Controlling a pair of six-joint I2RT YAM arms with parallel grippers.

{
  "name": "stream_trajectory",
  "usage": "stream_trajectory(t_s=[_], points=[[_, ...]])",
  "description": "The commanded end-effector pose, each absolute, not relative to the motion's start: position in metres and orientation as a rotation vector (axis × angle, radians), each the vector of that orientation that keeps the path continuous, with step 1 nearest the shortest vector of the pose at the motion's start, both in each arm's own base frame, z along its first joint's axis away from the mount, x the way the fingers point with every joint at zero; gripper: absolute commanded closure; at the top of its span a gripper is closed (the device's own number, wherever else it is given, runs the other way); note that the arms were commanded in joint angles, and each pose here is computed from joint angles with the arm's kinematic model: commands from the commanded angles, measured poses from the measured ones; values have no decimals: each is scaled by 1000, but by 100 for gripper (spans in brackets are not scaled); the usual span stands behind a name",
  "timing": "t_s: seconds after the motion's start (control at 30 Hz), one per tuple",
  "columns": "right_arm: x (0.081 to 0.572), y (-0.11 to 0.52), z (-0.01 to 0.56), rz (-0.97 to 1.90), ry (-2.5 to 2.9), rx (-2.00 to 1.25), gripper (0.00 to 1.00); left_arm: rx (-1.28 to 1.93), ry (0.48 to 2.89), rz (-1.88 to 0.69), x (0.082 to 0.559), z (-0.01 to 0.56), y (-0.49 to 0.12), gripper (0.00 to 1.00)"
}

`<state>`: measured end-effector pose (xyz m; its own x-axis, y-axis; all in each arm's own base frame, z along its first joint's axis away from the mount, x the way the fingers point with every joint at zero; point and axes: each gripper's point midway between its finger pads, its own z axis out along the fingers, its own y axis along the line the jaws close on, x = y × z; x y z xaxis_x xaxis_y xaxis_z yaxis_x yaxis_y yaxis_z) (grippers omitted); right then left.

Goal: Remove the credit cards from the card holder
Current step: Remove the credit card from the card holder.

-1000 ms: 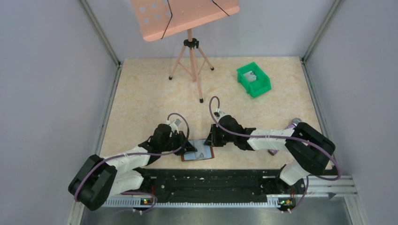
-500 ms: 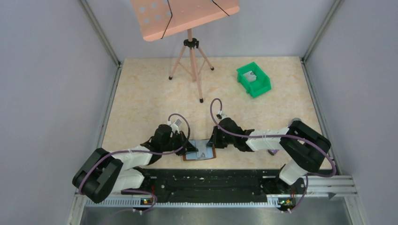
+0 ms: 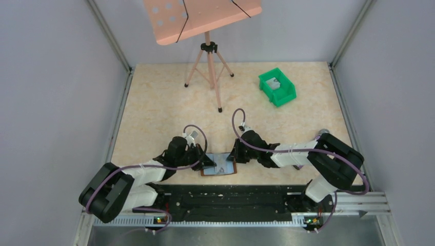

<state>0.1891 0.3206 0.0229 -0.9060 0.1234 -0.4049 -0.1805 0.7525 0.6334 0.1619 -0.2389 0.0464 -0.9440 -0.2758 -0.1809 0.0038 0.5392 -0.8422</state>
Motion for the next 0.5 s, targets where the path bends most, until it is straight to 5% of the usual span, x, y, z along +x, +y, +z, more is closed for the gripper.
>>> stream_trajectory(t_s=[0.0, 0.33, 0.47], points=[[182, 300, 4, 859, 2580, -38, 98, -194, 2432, -1398, 165, 56, -241, 92], [182, 301, 5, 870, 2577, -40, 99, -182, 2418, -1422, 166, 61, -244, 82], [182, 301, 6, 869, 2576, -41, 99, -179, 2411, -1432, 165, 62, -244, 95]])
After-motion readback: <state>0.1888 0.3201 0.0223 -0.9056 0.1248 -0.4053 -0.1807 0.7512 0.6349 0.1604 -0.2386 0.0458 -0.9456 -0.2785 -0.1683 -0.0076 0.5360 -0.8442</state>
